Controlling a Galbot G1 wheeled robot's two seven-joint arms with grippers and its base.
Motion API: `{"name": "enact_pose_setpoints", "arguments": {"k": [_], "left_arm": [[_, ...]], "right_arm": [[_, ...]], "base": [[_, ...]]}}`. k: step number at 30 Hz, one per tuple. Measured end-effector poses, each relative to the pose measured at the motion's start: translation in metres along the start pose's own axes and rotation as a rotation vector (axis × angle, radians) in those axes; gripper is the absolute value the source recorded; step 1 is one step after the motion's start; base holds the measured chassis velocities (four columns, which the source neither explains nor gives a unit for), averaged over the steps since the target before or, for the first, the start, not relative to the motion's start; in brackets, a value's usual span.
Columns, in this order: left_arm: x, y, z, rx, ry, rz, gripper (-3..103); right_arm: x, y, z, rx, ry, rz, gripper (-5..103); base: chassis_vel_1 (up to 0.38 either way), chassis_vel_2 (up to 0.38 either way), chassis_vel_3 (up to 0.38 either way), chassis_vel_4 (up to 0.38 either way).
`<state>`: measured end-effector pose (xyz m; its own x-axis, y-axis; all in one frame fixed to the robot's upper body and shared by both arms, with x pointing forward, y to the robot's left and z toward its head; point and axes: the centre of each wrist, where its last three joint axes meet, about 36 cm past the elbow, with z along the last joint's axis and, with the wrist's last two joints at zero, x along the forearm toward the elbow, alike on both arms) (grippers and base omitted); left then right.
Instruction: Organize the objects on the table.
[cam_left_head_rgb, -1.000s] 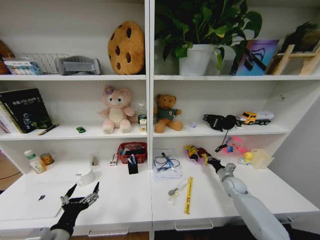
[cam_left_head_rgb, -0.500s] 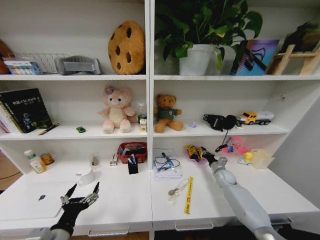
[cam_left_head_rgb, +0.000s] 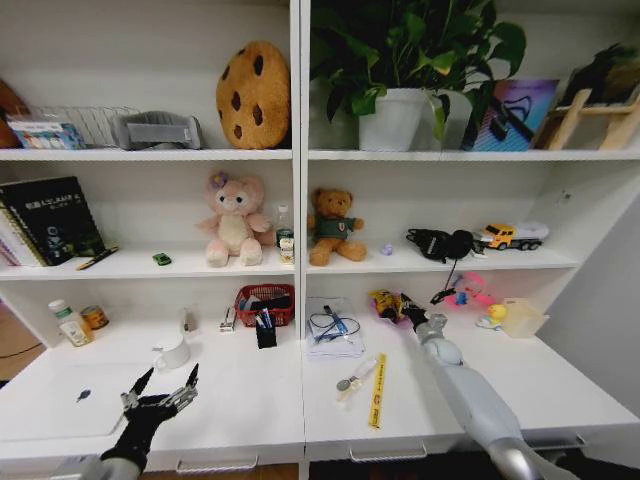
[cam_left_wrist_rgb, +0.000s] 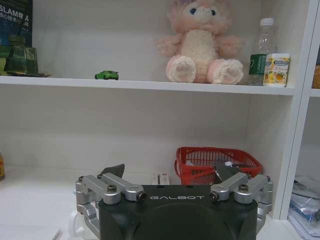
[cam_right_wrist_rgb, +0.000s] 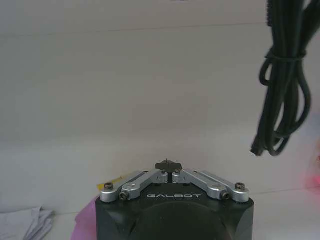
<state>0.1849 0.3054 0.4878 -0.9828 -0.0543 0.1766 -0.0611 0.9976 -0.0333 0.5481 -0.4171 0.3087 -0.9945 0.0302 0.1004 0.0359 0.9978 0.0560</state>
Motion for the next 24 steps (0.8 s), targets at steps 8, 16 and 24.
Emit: {"name": "enact_pose_setpoints", "arguments": {"k": [8, 16, 24], "left_arm": [[0.000, 0.000, 0.000, 0.000, 0.000, 0.000, 100], [0.000, 0.000, 0.000, 0.000, 0.000, 0.000, 100], [0.000, 0.000, 0.000, 0.000, 0.000, 0.000, 100]], "right_arm": [[0.010, -0.004, 0.004, -0.016, 0.002, 0.017, 21], [0.044, -0.008, -0.008, -0.064, 0.026, -0.061, 48], [0.120, -0.008, -0.032, -0.065, 0.003, -0.043, 76]], "base": [[0.000, 0.000, 0.000, 0.000], [0.000, 0.000, 0.000, 0.000], [0.000, 0.000, 0.000, 0.000]]}}
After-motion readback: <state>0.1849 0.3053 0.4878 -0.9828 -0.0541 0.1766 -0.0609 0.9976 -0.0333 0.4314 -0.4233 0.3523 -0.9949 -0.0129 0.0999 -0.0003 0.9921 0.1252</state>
